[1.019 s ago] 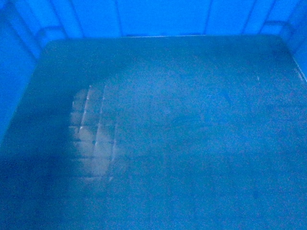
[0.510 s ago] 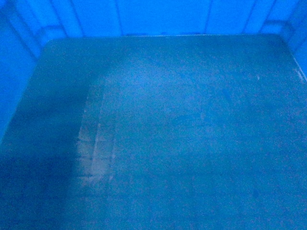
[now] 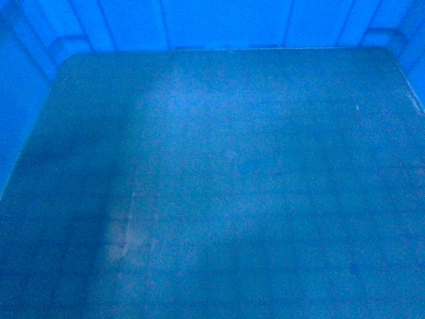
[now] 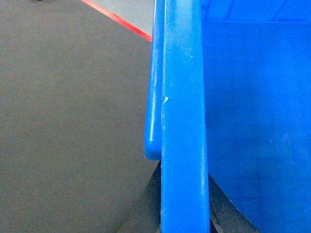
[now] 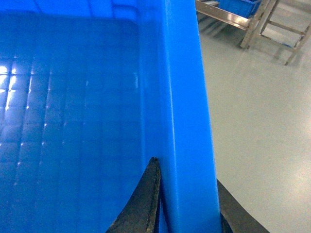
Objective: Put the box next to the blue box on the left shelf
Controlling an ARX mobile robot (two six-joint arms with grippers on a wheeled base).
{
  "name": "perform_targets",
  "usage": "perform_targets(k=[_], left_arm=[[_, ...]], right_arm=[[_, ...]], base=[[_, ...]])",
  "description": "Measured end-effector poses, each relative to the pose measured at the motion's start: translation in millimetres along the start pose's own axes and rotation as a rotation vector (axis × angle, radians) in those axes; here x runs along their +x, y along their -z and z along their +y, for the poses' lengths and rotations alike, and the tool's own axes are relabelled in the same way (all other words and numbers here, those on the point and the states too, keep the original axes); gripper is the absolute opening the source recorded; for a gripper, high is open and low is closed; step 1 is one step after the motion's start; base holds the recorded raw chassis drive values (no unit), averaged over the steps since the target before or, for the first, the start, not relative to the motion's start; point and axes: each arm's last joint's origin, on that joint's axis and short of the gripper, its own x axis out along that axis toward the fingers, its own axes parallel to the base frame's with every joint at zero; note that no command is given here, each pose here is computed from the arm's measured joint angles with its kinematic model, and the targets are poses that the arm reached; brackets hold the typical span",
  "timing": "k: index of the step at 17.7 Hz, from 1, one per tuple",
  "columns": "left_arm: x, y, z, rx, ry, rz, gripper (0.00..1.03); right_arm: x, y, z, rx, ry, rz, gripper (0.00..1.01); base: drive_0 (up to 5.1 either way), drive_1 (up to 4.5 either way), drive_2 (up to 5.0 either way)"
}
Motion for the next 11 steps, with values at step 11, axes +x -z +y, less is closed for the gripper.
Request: perform_targets(k=[11], left_arm=[[0.1, 0.1, 0.0, 0.0, -0.001, 0.0, 0.07]], right_arm=[[0.0, 0.1, 0.0, 0.0, -0.001, 0.001, 0.15]], base=[[-1.6, -1.58, -1.6]])
